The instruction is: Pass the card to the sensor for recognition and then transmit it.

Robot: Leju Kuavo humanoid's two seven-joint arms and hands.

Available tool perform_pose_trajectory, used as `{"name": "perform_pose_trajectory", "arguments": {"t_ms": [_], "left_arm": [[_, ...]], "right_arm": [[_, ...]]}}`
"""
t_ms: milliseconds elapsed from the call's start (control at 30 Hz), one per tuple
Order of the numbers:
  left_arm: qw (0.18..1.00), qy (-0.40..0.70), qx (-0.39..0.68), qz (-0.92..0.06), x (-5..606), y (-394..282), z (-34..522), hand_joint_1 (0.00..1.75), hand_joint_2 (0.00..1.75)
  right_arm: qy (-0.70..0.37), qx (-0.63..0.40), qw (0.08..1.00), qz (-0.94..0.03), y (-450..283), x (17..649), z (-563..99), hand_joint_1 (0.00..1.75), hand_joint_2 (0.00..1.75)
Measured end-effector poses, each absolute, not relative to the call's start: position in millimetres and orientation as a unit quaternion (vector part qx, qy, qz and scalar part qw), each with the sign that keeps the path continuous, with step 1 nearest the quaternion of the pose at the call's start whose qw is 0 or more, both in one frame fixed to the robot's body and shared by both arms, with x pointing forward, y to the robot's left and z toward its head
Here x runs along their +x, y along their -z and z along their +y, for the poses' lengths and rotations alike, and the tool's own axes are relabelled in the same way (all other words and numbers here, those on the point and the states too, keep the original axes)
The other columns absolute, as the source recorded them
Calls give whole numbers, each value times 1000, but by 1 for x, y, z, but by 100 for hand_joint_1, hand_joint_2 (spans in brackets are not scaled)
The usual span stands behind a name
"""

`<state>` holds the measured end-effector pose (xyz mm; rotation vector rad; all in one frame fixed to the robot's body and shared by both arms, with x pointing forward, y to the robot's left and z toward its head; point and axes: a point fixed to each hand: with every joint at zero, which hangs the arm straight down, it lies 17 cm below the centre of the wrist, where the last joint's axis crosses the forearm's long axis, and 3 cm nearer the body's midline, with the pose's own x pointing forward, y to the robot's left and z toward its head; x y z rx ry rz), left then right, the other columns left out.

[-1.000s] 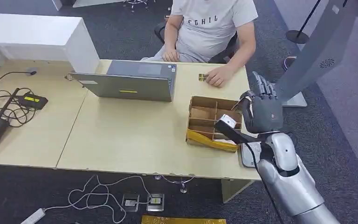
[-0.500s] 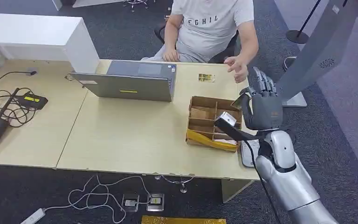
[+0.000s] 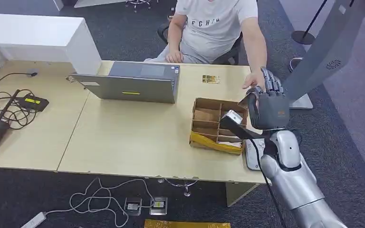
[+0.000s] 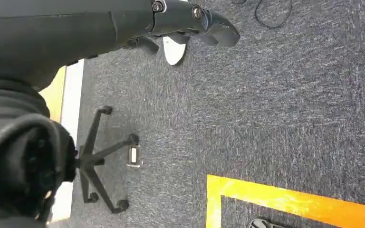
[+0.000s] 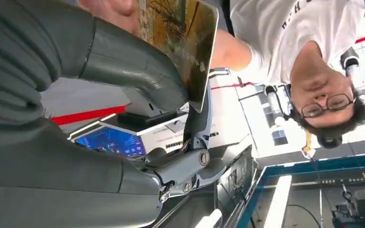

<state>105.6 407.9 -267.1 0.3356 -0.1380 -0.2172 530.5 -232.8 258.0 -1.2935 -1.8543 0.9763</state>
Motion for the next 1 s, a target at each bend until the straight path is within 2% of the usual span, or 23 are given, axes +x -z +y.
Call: {"name": "perform_pose_trajectory", "arguments": {"t_ms": [633, 667, 700, 733, 1000], "left_arm": [[978, 115, 162, -58, 101, 268, 406, 0, 0], [979, 115, 160, -54, 100, 268, 406, 0, 0], [979, 115, 160, -52, 99, 268, 406, 0, 0], [979, 115, 160, -49, 98, 268, 406, 0, 0], [980, 116, 162, -28, 90, 268, 410, 0, 0]], "right_arm": [[-378, -500, 343, -699, -252, 542, -240, 175, 175], [-378, -501, 344, -699, -251, 542, -241, 152, 175], [-378, -501, 344, -698, -251, 542, -241, 10, 175], [-379, -501, 345, -698, -250, 543, -241, 0, 175], [-373, -505, 338, -701, -252, 542, -243, 0, 175]]}}
